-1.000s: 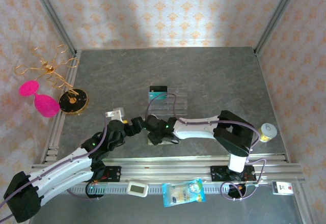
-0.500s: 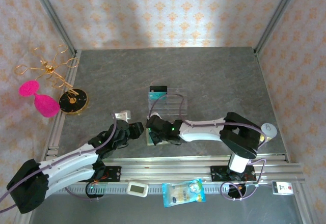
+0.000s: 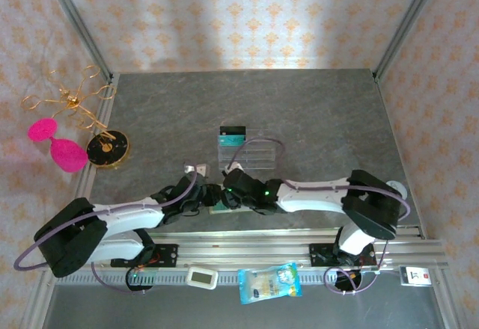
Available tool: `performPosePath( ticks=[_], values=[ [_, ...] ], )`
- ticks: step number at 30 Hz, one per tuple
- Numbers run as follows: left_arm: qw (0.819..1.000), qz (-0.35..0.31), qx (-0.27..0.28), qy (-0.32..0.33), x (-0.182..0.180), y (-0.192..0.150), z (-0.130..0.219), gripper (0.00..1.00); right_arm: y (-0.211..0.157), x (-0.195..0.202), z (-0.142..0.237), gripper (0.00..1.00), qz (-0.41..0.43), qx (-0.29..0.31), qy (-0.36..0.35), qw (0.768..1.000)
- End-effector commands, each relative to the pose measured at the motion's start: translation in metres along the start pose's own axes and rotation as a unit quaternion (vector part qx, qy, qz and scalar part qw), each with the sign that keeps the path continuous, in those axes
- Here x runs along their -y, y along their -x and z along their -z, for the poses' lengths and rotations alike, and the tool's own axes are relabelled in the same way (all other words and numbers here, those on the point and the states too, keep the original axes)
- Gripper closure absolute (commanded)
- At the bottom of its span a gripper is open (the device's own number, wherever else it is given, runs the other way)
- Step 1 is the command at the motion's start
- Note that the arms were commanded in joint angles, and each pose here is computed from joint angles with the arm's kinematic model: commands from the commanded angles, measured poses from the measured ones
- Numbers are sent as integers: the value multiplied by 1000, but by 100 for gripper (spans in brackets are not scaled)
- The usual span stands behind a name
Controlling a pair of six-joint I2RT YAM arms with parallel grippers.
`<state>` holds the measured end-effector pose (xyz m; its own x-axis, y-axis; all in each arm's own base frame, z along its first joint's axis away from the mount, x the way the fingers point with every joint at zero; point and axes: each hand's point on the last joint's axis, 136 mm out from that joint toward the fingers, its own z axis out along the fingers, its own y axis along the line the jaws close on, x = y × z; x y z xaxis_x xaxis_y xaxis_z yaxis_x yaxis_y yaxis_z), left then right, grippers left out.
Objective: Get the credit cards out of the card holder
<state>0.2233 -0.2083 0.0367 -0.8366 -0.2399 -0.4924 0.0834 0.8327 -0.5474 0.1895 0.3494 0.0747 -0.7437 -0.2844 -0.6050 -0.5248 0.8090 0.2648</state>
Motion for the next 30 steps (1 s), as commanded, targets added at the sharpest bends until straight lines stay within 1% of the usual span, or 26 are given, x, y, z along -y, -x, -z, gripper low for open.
performPosePath(
  ticks=[1,4,7,9,12,15,17,18,20,23,25,28,30],
  values=[
    [999,-24,3,-37,29,8,0,70,24,15,26,62,-35,65,-26,997],
    [997,-41,-12,-58,46,2,0,61,25,30,42,62,-60,89,-44,993],
    [995,-49,-48,-78,60,-12,-9,60,25,45,55,62,-83,109,-55,989],
    [992,-54,-71,-94,71,-21,-14,64,26,52,62,62,-97,119,-58,986],
    [986,-62,-93,-120,89,-29,-18,72,25,59,69,62,-108,124,-58,985],
    [986,-56,-83,-134,96,-24,-13,72,24,59,68,63,-113,115,-42,986],
    [990,-49,-63,-120,92,-16,-9,72,21,55,64,62,-110,100,-23,989],
    [993,-41,-47,-99,83,-10,-6,72,21,54,62,62,-110,92,-17,990],
    [996,-34,-14,-86,75,1,5,75,19,48,58,63,-101,80,-2,992],
    [999,-15,27,-44,48,16,18,85,16,22,50,68,-68,50,55,995],
    [999,-2,29,-22,27,18,21,91,16,8,45,75,-53,34,81,995],
    [1000,0,19,-7,12,13,20,93,12,-4,33,79,-31,3,101,994],
    [1000,-2,12,7,4,9,17,96,2,-5,22,82,-26,-24,100,994]
  ],
)
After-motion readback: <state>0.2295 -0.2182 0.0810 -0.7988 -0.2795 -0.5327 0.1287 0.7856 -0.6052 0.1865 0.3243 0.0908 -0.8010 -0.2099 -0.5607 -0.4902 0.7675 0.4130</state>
